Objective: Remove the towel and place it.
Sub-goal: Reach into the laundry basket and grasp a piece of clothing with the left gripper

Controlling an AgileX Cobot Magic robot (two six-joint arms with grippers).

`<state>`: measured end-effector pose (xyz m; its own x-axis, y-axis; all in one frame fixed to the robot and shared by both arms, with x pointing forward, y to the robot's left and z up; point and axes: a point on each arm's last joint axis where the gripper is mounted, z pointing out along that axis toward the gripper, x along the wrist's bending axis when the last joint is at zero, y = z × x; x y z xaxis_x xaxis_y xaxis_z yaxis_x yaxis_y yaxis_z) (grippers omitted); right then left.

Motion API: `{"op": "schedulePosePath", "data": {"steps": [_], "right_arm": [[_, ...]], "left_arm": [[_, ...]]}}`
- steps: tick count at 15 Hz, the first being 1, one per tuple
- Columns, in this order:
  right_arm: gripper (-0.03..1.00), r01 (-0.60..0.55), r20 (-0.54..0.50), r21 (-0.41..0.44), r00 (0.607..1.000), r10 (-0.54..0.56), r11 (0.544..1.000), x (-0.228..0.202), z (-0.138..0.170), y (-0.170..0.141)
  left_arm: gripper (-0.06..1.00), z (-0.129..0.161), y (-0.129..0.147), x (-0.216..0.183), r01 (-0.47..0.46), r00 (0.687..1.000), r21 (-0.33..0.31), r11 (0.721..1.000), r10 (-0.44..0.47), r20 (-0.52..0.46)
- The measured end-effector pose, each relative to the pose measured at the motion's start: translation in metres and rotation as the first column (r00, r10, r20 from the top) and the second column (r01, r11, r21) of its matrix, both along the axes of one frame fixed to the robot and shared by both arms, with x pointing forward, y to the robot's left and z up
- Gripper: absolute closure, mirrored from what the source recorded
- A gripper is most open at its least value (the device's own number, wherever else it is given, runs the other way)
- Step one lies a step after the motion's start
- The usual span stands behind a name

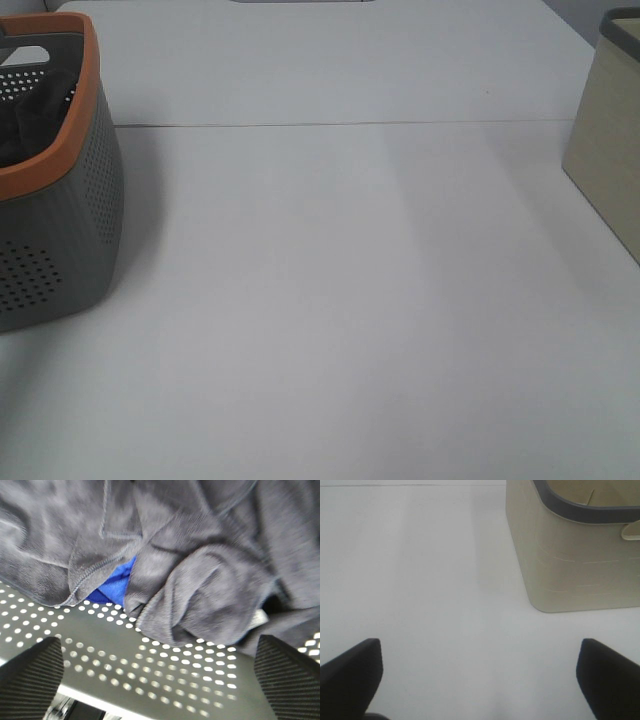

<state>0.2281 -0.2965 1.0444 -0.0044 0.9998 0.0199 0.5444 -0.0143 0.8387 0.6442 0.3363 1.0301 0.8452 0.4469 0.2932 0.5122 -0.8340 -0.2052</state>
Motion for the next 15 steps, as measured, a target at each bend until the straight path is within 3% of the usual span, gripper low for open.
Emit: {"op": "schedulePosePath", "data": {"steps": [4,10,13,15], "right_arm": [[0.01,0.0,0.0,0.0,1.0,0.0,1.0,0.0,0.0,0.0],[0.01,0.005,0.0,0.008,1.0,-0.005,1.0,0.0,0.0,0.0],[0.01,0.005,0.0,0.008,1.0,-0.005,1.0,0.0,0.0,0.0],[0.01,0.005,0.0,0.008,1.0,-0.005,1.0,0.0,0.0,0.0]], "left_arm": [[-0.04,-0.045,-0.009,0.037,0.059,0.996,0.076,0.995,-0.054,-0.067],[-0.02,-0.086,-0.032,0.061,0.114,0.989,0.072,0.991,-0.106,-0.107],[0.12,-0.086,-0.032,0.062,0.117,0.989,0.072,0.99,-0.11,-0.097],[0.32,-0.088,-0.033,0.066,0.129,0.99,0.069,0.989,-0.124,-0.069]]}}
